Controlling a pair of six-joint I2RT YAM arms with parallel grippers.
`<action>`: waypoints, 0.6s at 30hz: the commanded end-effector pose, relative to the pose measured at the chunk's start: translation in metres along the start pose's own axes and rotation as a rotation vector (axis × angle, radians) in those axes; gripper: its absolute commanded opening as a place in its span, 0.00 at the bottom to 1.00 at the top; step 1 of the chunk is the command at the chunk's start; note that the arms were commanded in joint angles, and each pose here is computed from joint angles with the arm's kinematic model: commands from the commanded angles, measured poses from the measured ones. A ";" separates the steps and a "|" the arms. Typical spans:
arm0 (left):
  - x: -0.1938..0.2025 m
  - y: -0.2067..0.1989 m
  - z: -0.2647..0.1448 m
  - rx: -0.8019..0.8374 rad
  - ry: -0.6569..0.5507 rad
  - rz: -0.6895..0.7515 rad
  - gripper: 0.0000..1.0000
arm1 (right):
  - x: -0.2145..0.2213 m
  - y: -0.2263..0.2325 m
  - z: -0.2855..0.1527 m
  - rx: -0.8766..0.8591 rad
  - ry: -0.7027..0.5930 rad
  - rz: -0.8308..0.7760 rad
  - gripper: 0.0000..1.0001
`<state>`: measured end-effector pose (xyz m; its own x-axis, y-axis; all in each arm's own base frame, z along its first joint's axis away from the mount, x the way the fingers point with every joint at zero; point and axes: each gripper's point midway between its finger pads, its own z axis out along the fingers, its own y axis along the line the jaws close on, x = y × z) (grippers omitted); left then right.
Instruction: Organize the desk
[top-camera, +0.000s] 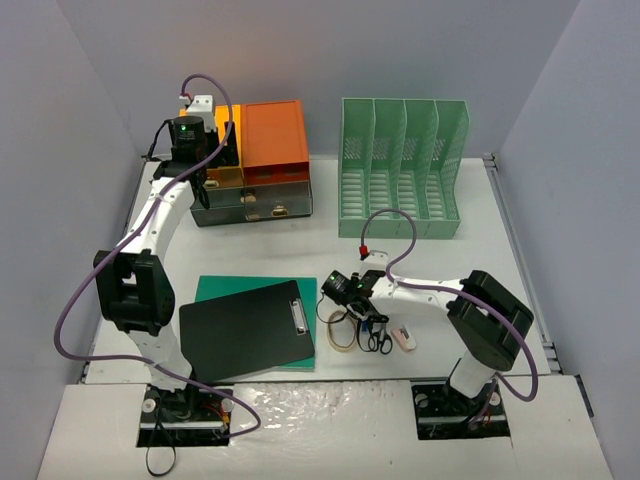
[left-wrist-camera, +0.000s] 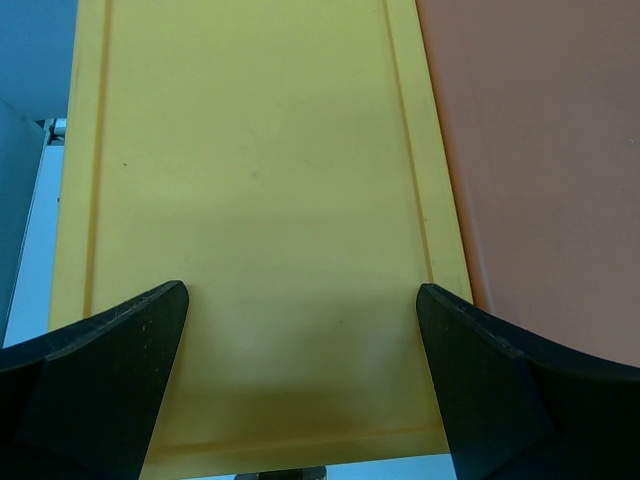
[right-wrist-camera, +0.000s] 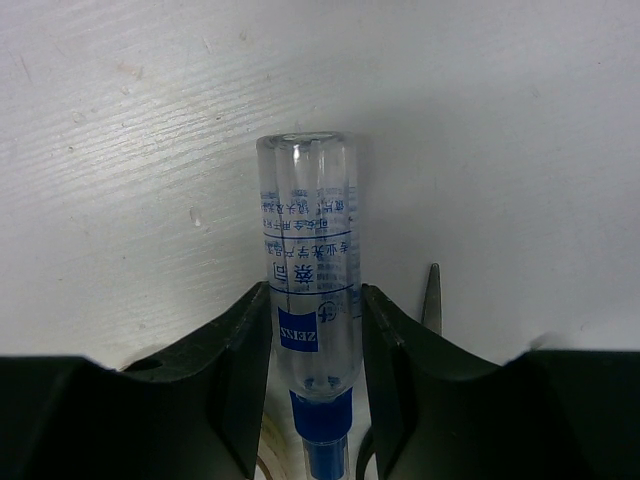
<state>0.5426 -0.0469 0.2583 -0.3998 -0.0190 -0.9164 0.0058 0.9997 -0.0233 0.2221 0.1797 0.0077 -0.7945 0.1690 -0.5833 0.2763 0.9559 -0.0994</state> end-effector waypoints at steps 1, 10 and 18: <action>0.056 0.007 -0.011 -0.010 0.202 0.057 0.97 | -0.012 0.001 -0.007 -0.016 -0.037 0.035 0.00; 0.056 0.007 -0.011 -0.010 0.202 0.057 0.97 | -0.076 0.034 -0.066 -0.136 -0.172 0.044 0.00; 0.058 0.007 -0.008 -0.010 0.206 0.058 0.97 | -0.128 0.047 -0.117 -0.206 -0.264 0.088 0.00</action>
<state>0.5425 -0.0469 0.2583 -0.3998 -0.0189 -0.9164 0.0058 0.9997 -0.0232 0.2650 0.2392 0.1208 -0.6784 0.2063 -0.7051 0.1964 0.9758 0.0965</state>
